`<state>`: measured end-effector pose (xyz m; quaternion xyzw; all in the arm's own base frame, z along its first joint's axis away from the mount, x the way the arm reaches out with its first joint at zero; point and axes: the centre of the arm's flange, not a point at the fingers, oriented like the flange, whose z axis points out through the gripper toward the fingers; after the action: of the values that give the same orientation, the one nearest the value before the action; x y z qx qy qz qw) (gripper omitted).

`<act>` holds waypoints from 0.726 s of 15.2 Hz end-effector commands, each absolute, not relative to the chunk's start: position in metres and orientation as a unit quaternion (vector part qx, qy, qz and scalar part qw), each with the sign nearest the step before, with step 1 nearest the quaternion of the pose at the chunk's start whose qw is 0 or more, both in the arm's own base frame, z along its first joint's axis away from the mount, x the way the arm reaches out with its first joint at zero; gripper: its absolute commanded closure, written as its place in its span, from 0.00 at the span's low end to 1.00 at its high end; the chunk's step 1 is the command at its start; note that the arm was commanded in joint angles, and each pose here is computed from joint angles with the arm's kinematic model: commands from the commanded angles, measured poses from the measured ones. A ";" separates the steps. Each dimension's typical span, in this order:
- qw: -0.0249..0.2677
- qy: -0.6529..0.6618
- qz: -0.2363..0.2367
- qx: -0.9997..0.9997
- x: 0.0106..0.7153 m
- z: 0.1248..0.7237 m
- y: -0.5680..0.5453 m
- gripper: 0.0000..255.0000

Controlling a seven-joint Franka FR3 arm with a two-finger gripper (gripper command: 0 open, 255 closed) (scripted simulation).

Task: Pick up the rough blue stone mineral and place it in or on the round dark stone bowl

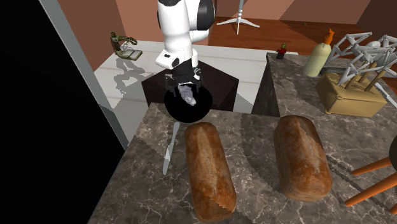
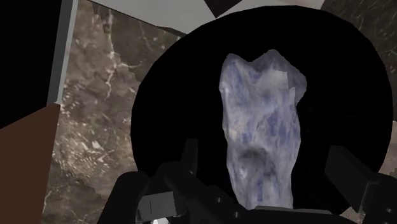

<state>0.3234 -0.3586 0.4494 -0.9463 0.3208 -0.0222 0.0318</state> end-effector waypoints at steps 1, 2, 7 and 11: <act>0.032 0.321 -0.022 -0.946 0.322 0.470 -0.360 0.00; 0.032 0.321 -0.022 -0.946 0.321 0.484 -0.361 0.00; 0.032 0.321 -0.022 -0.946 0.320 0.494 -0.361 0.00; 0.032 0.321 -0.022 -0.946 0.321 0.494 -0.361 0.00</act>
<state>0.3205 -0.3611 0.4939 -0.9463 0.3209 -0.0221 0.0319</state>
